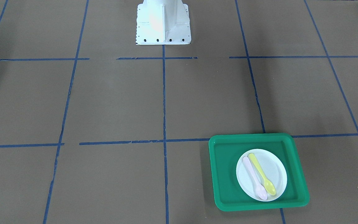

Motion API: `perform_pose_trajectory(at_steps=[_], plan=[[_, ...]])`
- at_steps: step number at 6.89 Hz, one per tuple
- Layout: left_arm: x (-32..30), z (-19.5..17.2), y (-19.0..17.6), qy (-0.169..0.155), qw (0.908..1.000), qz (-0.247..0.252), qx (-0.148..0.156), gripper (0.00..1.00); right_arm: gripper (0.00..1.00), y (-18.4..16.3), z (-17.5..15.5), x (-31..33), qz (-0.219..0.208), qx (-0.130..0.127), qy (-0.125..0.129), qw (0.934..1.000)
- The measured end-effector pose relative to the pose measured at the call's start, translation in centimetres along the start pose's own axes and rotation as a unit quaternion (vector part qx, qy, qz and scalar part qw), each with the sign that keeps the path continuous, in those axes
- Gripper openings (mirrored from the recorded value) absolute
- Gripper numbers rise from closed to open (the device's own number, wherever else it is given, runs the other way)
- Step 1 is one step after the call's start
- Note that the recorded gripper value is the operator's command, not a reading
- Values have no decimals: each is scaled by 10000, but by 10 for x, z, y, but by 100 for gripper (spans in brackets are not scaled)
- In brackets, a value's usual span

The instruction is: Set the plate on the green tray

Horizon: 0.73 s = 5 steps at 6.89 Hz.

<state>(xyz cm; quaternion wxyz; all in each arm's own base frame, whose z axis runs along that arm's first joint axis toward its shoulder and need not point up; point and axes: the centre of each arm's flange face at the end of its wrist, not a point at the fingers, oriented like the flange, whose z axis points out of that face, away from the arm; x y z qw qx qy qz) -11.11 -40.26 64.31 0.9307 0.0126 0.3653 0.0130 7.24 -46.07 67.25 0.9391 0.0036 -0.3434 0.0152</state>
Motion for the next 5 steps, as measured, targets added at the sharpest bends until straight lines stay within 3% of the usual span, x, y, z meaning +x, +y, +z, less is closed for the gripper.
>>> perform_pose_trajectory(at_steps=[2,5], plan=[[7,-4,-6,-17,9999,126,103,100,100,0,0,0,1,-2,0,10000],[30,-37,-50,-91,9988,363,329,100,100,0,0,0,1,-2,0,10000]])
